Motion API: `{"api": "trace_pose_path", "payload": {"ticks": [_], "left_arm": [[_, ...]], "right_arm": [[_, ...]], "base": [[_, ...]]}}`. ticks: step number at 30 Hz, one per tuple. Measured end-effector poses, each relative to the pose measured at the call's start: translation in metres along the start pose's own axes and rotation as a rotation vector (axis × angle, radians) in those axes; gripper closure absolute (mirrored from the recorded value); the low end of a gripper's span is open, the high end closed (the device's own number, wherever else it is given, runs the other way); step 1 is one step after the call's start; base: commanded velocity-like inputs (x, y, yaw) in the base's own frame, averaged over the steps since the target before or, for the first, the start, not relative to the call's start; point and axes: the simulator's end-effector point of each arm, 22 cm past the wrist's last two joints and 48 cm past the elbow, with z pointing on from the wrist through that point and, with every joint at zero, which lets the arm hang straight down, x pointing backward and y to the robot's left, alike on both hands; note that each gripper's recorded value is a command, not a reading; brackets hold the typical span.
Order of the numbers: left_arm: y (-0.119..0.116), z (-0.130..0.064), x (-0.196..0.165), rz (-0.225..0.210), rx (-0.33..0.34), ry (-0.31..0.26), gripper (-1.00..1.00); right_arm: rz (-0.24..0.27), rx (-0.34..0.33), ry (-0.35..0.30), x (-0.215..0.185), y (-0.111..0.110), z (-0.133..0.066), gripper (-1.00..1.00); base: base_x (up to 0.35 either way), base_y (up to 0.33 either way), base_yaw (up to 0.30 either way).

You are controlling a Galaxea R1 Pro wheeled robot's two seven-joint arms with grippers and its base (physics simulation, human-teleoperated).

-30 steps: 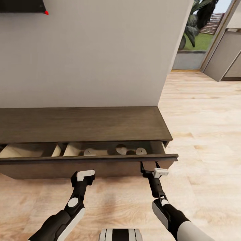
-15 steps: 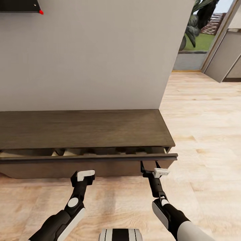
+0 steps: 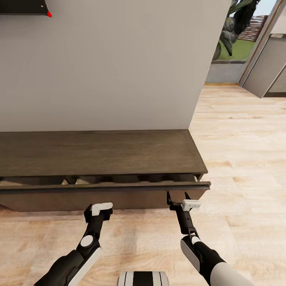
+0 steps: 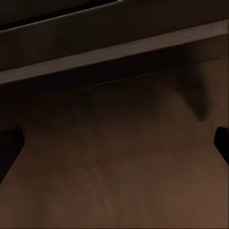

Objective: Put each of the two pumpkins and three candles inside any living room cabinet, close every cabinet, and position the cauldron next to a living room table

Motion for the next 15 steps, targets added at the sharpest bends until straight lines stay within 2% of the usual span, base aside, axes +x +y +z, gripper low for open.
{"api": "trace_pose_path", "payload": {"ticks": [6,9,12,15], "left_arm": [[0.0001,0.0000,-0.0001,0.000,-0.001,-0.001,-1.00],[0.0002,0.0001,-0.0002,-0.001,-0.001,-0.001,-1.00],[0.0002,0.0001,-0.0001,-0.001,-0.001,-0.001,-1.00],[0.0001,0.0002,0.0003,0.001,-0.001,-0.002,-1.00]], "right_arm": [[-0.004,-0.006,0.001,0.0006,0.0014,-0.0005,-1.00],[-0.003,-0.005,-0.001,0.0001,0.0011,-0.0003,-1.00],[-0.010,-0.010,0.010,0.0053,0.0020,-0.0061,-1.00],[-0.002,-0.004,0.001,0.0010,0.0008,-0.0003,-1.00]], "base": [[0.332,0.000,0.000],[0.208,0.000,0.000],[0.055,0.000,0.000],[-0.183,0.000,0.000]]}}
